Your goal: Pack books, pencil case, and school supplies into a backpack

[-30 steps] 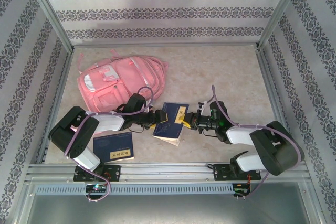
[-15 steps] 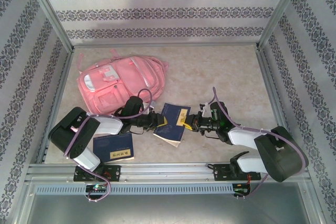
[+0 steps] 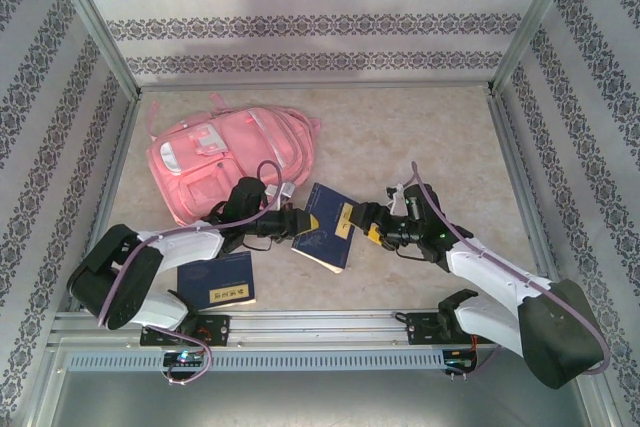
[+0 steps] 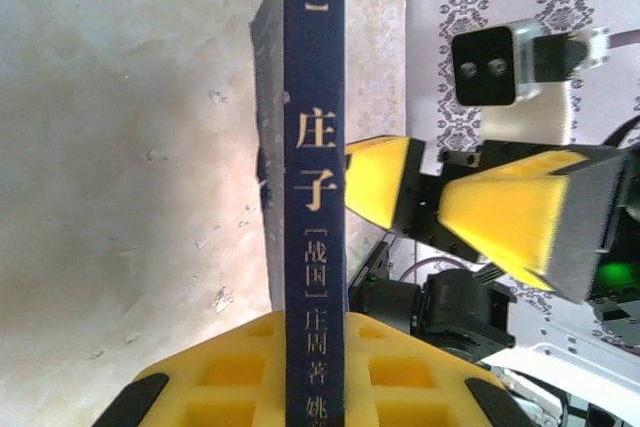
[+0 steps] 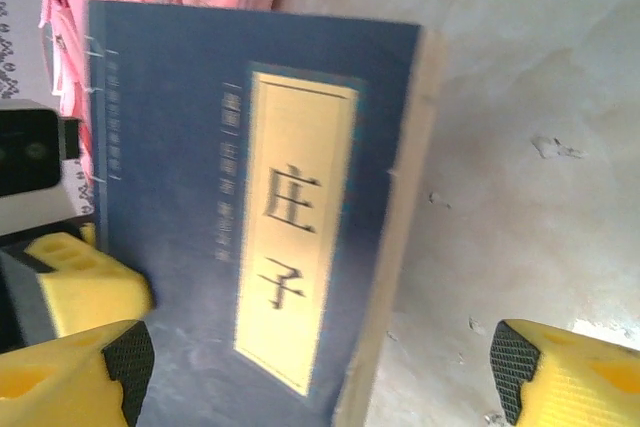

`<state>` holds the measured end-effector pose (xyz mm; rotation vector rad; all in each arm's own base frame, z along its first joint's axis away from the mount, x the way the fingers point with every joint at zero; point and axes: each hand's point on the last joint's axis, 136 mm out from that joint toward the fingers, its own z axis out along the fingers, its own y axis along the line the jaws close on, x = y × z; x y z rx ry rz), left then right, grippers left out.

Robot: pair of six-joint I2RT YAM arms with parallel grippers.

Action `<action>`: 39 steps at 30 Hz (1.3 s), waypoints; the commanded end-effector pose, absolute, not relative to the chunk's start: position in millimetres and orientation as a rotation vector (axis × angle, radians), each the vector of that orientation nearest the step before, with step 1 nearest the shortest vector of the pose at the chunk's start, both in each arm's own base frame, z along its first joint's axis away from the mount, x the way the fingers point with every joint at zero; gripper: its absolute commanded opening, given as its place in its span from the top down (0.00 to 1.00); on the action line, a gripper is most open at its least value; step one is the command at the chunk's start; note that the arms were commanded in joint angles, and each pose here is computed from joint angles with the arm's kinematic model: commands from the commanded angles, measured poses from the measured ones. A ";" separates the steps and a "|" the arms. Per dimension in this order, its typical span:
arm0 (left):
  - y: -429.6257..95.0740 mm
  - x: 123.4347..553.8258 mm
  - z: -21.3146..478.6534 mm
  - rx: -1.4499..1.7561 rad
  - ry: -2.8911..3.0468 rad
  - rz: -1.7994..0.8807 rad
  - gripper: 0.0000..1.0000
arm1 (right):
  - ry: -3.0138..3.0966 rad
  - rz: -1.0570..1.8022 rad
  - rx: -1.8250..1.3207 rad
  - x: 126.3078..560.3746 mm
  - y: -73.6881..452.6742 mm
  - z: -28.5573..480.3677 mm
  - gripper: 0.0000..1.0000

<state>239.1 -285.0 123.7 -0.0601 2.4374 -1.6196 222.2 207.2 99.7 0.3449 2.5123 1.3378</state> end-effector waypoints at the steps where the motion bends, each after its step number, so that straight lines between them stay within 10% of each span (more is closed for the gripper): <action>1: -284.8 249.8 158.8 -0.103 2.312 -1.634 1.00 | 2.488 1.346 0.343 224.6 211.5 106.8 0.11; 20: -213.1 302.1 274.4 -0.792 1.537 -1.392 1.00 | 1.737 1.625 0.586 259.3 238.9 261.3 0.02; 39: -214.3 302.4 289.8 -0.804 1.489 -1.397 1.00 | 1.787 1.779 0.555 275.6 304.9 261.2 0.03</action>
